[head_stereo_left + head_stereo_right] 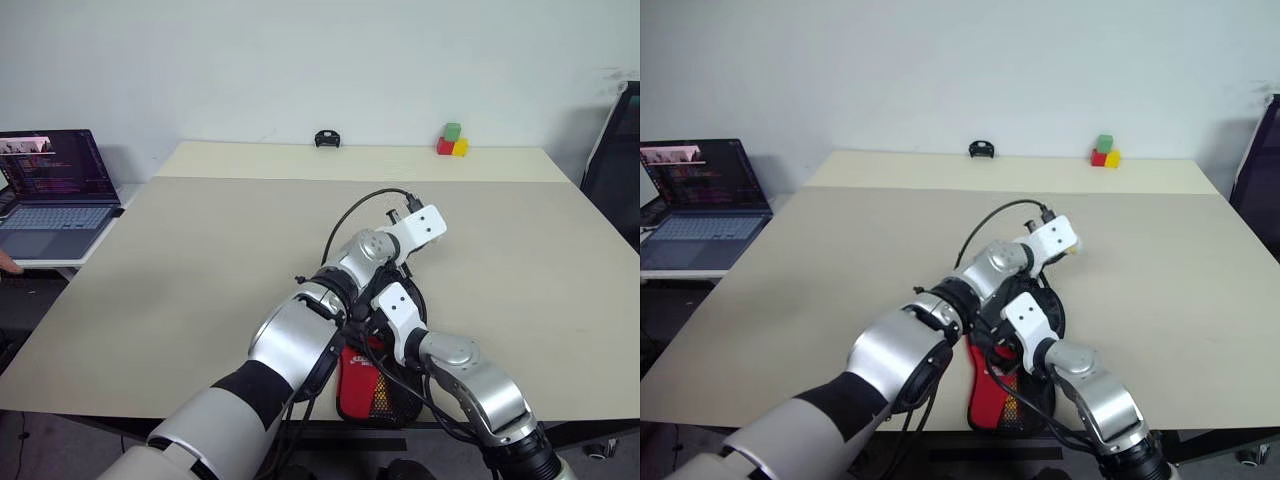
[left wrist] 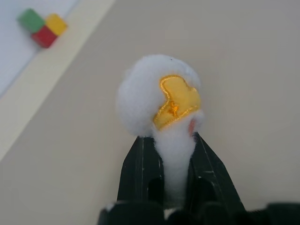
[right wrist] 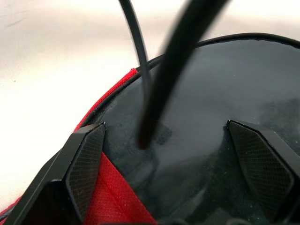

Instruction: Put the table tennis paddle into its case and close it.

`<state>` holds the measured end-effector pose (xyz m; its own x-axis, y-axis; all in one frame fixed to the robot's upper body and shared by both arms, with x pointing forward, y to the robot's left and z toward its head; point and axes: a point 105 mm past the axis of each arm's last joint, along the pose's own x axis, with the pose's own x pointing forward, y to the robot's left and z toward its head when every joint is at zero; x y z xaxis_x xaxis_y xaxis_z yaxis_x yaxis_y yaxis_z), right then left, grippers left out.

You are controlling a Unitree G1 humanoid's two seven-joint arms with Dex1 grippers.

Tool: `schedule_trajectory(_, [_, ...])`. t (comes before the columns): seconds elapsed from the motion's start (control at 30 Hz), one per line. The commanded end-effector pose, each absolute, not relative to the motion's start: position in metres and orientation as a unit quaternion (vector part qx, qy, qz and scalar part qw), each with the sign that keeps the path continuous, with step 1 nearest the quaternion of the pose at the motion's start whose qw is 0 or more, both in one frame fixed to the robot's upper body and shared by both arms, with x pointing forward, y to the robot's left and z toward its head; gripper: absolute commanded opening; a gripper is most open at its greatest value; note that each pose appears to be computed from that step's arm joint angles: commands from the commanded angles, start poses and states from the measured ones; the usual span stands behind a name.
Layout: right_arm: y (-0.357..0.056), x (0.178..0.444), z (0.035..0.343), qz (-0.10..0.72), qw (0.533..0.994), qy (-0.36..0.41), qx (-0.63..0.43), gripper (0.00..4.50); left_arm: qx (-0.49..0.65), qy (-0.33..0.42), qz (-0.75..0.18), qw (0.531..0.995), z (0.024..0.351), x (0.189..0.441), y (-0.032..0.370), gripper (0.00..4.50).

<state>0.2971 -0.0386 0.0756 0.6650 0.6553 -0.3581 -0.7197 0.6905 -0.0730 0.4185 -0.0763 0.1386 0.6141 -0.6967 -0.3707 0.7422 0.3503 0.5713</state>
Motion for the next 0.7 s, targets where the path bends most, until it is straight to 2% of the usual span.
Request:
schedule_trajectory(0.03, [-0.043,0.281,0.029,0.379,0.885,0.252,-0.098,4.5,0.371,0.036,-0.455,0.809,0.131,0.413,-0.079,0.47])
schedule_trajectory(0.2, [-0.043,0.281,0.029,0.382,0.883,0.252,-0.1,4.5,0.372,0.054,-0.456,0.807,0.122,0.415,-0.068,2.12])
schedule_trajectory(0.33, [-0.043,0.287,0.031,0.386,0.882,0.248,-0.106,4.5,0.369,0.048,-0.438,0.818,0.131,0.425,-0.054,3.45])
schedule_trajectory(0.7, [-0.052,0.305,0.037,0.385,0.884,0.237,-0.119,4.5,0.347,0.014,-0.368,0.862,0.176,0.459,0.02,3.45])
